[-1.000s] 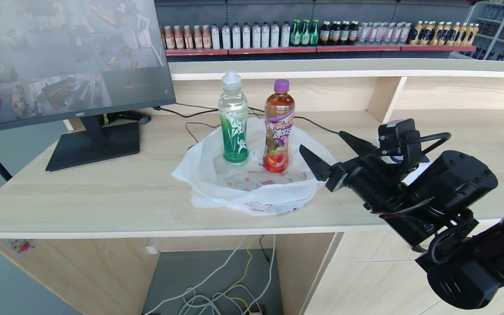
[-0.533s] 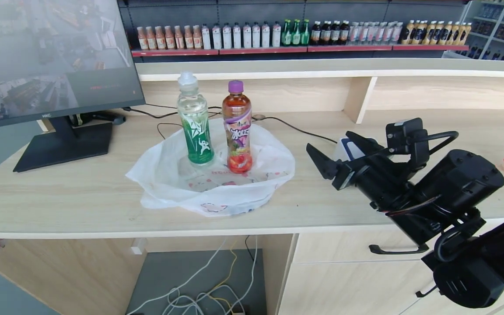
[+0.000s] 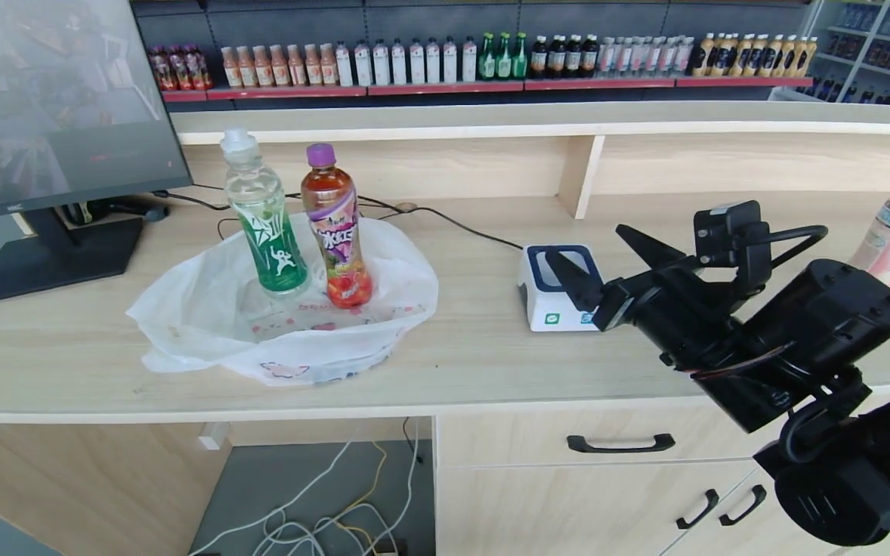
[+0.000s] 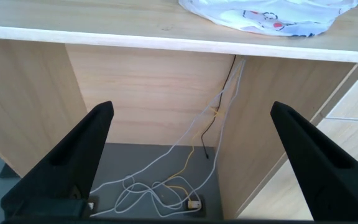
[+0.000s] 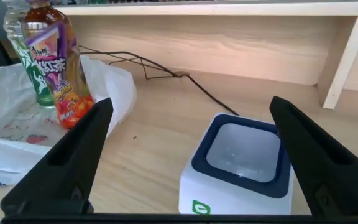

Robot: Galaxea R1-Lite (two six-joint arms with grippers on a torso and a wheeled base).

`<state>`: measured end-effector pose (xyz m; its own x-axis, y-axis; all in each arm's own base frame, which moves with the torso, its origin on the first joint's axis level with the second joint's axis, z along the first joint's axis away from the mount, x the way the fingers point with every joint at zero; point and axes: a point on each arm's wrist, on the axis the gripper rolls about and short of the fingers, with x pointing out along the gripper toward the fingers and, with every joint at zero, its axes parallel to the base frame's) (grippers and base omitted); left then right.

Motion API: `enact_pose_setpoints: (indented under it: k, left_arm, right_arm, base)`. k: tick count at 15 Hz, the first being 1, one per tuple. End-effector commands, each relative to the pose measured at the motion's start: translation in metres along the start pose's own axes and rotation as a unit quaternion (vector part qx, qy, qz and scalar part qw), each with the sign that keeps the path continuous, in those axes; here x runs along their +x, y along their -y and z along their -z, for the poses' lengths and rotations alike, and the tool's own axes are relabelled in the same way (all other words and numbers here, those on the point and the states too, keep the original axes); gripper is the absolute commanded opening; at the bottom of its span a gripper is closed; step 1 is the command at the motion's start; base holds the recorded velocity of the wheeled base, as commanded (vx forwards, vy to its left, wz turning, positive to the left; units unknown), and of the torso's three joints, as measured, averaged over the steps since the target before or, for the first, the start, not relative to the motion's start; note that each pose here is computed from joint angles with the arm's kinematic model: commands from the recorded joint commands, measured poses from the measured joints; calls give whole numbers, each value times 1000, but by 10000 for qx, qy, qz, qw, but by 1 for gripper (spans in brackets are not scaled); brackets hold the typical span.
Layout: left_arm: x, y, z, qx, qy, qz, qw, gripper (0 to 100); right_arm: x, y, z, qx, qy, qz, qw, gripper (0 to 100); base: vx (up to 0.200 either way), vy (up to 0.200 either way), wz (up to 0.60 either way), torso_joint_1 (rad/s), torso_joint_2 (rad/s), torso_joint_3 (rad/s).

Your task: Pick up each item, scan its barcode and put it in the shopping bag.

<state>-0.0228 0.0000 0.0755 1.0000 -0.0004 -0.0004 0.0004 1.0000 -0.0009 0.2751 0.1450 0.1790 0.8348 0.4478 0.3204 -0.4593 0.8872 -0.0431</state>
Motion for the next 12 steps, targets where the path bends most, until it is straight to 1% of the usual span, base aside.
enact_pose_setpoints:
  k: [1,4,6,10,12]
  left_arm:
    - [0,0,0,-3,2,-2,10000,100]
    - [0,0,0,-3,2,-2,10000,100]
    - [0,0,0,-3,2,-2,10000,100]
    - [0,0,0,-3,2,-2,10000,100]
    - [0,0,0,-3,2,-2,10000,100]
  right_arm:
    - [-6,0,-17,17,225,0,9997,100]
    - [-14,0,-24,17,256,1,9997,100]
    - [-14,0,-23,17,241,0,9997,100]
    - [-21,-9,-20,71,110,-157,9998,100]
    - [-22,-11,-20,81,111,-186,9997,100]
  base:
    - [0,-200,0,2,2,-2]
    - [0,-200,0,2,4,4]
    - [0,-200,0,7,0,7]
    - [0,-200,0,1,4,4]
    - [0,-200,0,2,5,0]
